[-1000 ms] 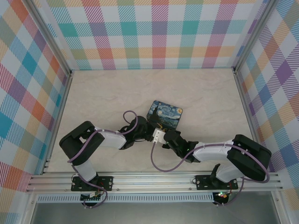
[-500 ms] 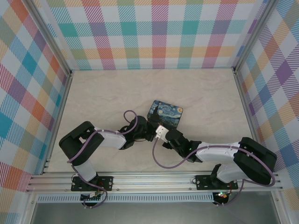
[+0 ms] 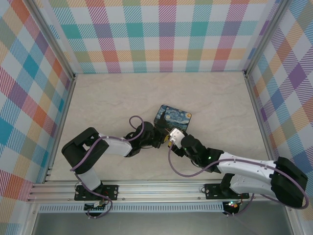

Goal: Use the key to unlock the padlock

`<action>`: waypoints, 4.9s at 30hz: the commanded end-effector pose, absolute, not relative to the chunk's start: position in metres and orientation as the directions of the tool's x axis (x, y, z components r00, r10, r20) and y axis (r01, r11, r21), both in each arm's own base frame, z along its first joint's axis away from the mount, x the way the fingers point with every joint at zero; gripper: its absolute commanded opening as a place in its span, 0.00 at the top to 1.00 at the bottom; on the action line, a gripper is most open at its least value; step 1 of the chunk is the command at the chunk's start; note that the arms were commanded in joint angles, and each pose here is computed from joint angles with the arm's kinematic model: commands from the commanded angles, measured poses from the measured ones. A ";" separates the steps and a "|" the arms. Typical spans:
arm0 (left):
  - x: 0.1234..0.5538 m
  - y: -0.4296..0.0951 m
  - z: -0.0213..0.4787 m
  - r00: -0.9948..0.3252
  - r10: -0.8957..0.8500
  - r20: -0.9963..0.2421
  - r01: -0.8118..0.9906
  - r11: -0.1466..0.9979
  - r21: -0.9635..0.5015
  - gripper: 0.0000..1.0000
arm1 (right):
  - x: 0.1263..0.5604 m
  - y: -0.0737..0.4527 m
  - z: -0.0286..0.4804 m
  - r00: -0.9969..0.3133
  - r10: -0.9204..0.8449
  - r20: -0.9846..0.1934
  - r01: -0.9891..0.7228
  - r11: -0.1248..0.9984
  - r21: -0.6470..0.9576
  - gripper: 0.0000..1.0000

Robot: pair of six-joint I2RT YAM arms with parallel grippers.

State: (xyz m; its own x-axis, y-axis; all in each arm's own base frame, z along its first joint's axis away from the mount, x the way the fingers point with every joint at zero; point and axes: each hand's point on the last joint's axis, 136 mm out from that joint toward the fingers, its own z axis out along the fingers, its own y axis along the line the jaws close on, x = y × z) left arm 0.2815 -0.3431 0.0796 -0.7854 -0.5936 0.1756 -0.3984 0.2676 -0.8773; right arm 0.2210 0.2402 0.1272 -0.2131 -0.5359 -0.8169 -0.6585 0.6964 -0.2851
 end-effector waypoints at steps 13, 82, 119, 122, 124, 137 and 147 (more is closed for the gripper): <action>0.281 -0.336 0.062 -0.788 -0.604 0.117 -0.389 0.342 -0.855 1.00 | 0.236 0.205 0.156 -0.477 -0.199 -0.856 -0.502 0.861 0.080 0.20; 0.274 -0.347 0.085 -0.820 -0.554 0.146 -0.387 0.347 -0.854 0.98 | 0.246 0.262 0.082 -0.180 -0.558 -0.810 -0.673 0.670 -0.312 1.00; 0.325 -0.210 0.187 -0.711 -0.617 -0.336 -0.172 0.616 -0.769 0.24 | 0.233 0.215 0.089 -0.717 0.055 -0.695 -0.444 0.733 0.516 1.00; 0.341 -0.215 0.181 -0.720 -0.570 -0.395 -0.146 0.682 -0.717 0.18 | 0.232 0.215 0.085 -0.752 0.073 -0.656 -0.412 0.725 0.552 1.00; 0.350 -0.221 0.176 -0.731 -0.540 -0.417 -0.125 0.707 -0.696 0.15 | 0.233 0.213 0.083 -0.770 0.090 -0.631 -0.382 0.727 0.570 1.00; 0.372 -0.279 0.107 -0.874 -0.380 -0.301 -0.080 0.726 -0.683 0.00 | 0.245 0.190 0.069 -0.833 0.259 -0.489 -0.166 0.726 0.667 1.00; 0.354 -0.280 0.071 -0.902 -0.369 -0.226 -0.126 0.723 -0.679 0.00 | 0.251 0.182 0.064 -0.852 0.361 -0.380 -0.042 0.677 0.735 1.00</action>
